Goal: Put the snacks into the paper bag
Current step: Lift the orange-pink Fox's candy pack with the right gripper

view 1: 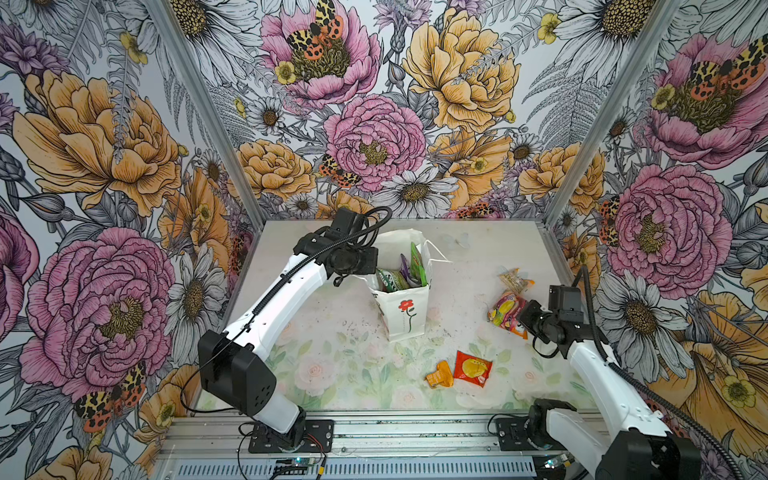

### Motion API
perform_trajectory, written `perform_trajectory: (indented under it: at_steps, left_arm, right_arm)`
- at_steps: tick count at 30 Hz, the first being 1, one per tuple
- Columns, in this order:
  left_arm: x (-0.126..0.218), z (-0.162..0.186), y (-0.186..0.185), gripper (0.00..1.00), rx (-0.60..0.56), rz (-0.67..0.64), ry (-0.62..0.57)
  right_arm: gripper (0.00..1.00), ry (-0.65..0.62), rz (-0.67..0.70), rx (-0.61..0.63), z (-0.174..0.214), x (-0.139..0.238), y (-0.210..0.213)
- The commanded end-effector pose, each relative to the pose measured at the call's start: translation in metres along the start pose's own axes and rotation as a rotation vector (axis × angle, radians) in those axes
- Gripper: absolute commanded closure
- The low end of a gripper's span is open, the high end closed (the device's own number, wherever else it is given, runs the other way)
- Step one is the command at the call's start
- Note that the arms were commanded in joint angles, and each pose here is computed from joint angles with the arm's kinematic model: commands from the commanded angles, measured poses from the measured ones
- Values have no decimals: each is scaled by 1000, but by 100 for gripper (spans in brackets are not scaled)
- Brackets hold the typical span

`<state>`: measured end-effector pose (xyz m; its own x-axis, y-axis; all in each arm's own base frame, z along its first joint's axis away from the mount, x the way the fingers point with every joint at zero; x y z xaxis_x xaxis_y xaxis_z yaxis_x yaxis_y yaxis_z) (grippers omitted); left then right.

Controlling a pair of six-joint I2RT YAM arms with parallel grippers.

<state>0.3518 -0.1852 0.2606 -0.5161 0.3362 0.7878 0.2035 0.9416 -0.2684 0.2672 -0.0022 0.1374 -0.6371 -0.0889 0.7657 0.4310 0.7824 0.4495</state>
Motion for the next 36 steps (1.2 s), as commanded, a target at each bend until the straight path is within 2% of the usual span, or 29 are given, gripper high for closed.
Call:
perform_trajectory:
  at_steps: [1,4,9,21,28,36]
  left_arm:
    - [7,-13,-2,100,-29,-6,-72]
    - [8,-13,-2,100,-31,-5,-74]
    - [9,-13,-4,100,-37,-2,-76]
    - [10,-11,-9,100,-50,9,-75]
    - [12,-11,-9,100,-50,8,-79]
    - [12,-11,-10,100,-50,11,-80]
  right_arm:
    - [100,-65,-2,103,-17,19,21]
    - [100,-62,-25,178,-18,26,42]
    - [100,-48,34,285,-16,29,59]
    - [100,-68,64,434,-35,74,106]
    - [100,-123,102,485,-53,103,128]
    - [100,-216,15,563,-67,143,186]
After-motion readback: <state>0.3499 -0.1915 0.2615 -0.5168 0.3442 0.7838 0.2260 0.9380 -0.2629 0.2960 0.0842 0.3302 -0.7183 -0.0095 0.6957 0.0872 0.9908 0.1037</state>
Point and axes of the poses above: each gripper's point midway between its finger pads, its own x axis back along the fingers, its own y axis along the line the jaws close on, z = x × y, the point moved 2 cm from there along x, back along the fingers, and after that the axes turned 2 degrees about x, right-handed, at the moved point
